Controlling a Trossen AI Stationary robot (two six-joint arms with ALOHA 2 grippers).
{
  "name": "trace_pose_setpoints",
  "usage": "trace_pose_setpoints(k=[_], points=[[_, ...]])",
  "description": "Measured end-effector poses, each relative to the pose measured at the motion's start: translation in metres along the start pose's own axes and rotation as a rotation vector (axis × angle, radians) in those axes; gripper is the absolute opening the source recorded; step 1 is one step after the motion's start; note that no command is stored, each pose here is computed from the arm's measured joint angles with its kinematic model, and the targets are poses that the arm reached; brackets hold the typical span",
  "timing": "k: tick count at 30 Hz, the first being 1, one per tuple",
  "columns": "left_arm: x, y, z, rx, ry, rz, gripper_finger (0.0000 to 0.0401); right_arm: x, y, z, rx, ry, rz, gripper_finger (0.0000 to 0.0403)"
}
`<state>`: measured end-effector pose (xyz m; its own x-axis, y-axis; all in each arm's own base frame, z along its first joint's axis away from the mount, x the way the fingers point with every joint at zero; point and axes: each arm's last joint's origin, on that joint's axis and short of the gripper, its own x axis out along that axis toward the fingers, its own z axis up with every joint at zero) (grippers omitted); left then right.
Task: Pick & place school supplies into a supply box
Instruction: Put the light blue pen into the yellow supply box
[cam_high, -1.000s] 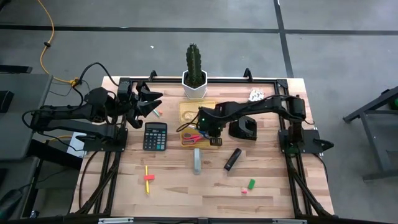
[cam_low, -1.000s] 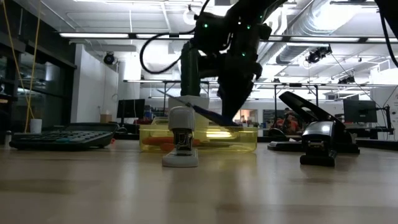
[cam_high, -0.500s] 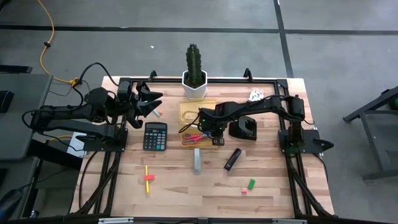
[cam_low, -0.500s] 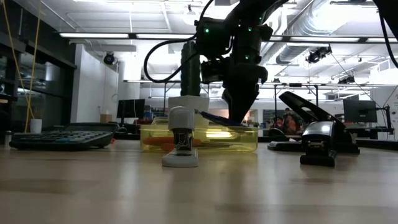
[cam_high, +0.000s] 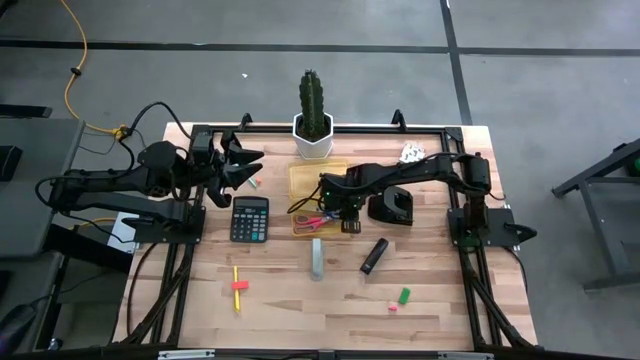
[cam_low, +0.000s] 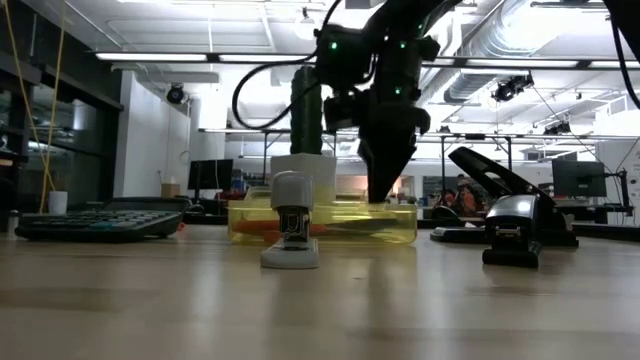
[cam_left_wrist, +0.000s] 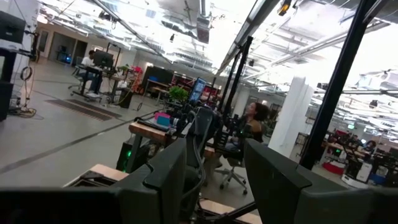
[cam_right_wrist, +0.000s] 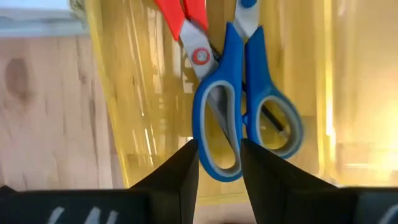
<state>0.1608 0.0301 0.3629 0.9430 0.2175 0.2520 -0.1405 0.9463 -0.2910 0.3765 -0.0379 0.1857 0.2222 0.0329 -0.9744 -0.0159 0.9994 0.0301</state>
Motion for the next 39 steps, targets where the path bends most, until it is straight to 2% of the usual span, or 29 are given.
trace_pose_setpoints(k=[7, 11, 16, 18, 21, 25, 28, 34, 39], points=[[0.0, 0.001, -0.001, 0.0, 0.013, 0.012, 0.015, -0.052, -0.001, -0.009, -0.019, -0.136, 0.004, 0.011], [0.0, 0.001, -0.002, -0.001, 0.024, 0.016, 0.015, -0.079, -0.002, -0.038, 0.066, -0.308, -0.013, 0.011], [0.0, 0.001, -0.003, -0.001, 0.032, 0.018, 0.015, -0.098, 0.003, -0.084, 0.288, -0.613, 0.026, 0.011], [0.0, 0.001, -0.003, -0.001, 0.032, 0.018, 0.015, -0.106, 0.008, -0.097, 0.338, -0.753, 0.061, 0.011], [0.0, 0.001, -0.003, -0.001, 0.032, 0.018, 0.015, -0.119, 0.013, -0.111, 0.354, -0.96, 0.076, 0.011], [0.0, 0.001, -0.003, -0.007, 0.032, 0.018, 0.015, -0.131, 0.018, -0.122, 0.277, -1.181, 0.052, 0.011], [0.0, 0.001, -0.003, 0.013, 0.033, 0.018, 0.015, -0.139, 0.019, -0.126, 0.22, -1.253, 0.025, 0.011], [0.0, 0.001, -0.003, 0.044, 0.031, 0.023, 0.015, -0.148, 0.019, -0.125, 0.23, -1.345, 0.049, 0.011], [0.0, 0.002, -0.005, 0.044, 0.045, 0.03, 0.015, -0.15, 0.019, -0.125, 0.21, -1.364, 0.035, 0.011]])
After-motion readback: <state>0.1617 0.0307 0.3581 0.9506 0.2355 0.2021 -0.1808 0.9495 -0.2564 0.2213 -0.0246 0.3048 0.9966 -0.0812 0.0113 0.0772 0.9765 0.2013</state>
